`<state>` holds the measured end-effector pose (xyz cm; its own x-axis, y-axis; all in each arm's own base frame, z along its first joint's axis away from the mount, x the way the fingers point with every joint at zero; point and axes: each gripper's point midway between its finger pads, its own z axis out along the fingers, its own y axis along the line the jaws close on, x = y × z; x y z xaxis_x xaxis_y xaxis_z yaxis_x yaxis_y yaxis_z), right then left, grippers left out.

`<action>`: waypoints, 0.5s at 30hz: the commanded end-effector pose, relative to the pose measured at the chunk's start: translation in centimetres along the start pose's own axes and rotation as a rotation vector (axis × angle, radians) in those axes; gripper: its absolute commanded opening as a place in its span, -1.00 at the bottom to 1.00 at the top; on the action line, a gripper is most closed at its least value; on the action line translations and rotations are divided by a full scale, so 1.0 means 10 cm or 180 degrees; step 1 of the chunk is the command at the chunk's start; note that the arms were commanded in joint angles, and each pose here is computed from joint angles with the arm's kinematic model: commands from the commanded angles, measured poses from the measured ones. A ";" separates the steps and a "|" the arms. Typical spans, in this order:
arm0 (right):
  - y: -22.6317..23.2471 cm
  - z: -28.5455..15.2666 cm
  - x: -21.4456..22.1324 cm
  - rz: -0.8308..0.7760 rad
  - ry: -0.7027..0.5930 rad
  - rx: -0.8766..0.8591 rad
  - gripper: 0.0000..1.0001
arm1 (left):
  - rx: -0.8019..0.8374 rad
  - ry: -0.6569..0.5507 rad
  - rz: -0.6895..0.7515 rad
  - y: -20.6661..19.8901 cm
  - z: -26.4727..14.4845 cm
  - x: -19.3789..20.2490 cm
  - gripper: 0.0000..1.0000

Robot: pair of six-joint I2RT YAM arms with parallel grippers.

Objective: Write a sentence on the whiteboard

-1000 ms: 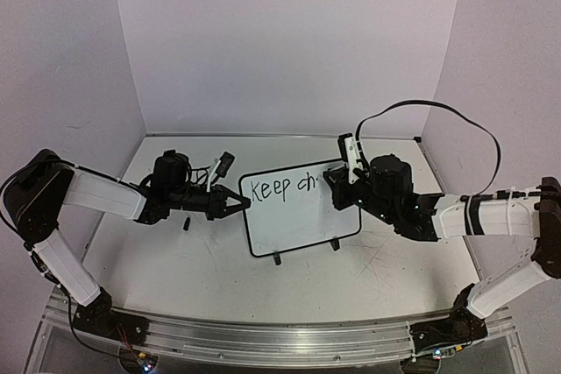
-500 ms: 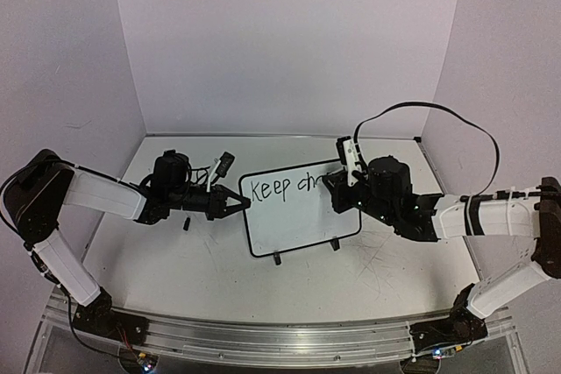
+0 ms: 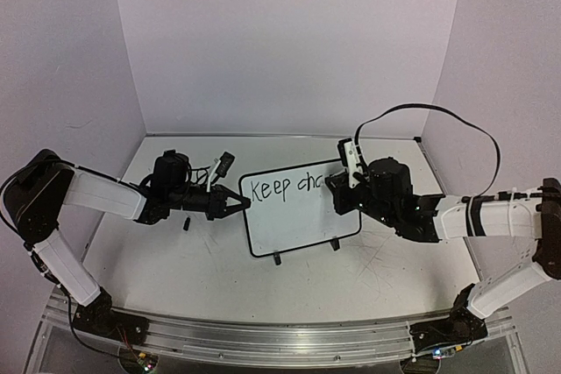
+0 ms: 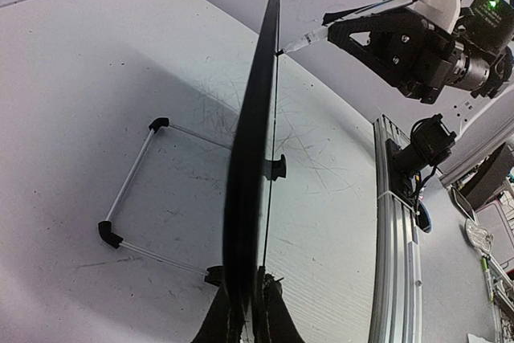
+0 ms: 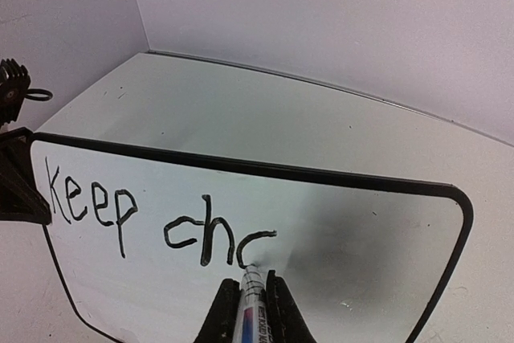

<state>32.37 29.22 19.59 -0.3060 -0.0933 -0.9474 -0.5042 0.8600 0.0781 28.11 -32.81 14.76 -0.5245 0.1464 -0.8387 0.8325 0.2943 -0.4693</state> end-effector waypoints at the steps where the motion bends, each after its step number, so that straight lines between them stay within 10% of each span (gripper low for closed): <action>1: -0.13 -0.06 -0.18 -0.0009 -0.0172 0.0223 -1.00 | -0.0319 -0.0048 0.0191 0.16 -0.01 -0.10 -1.00; 15: -0.13 -0.01 -0.36 -0.0021 -0.0336 0.0289 -1.00 | -0.0309 -0.0052 0.0197 0.15 -0.01 -0.11 -1.00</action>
<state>32.84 28.58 20.08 -0.2800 -0.0966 -0.9551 -0.4700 0.8813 0.0486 28.11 -32.81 14.76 -0.5248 0.1462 -0.8386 0.8323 0.2947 -0.4695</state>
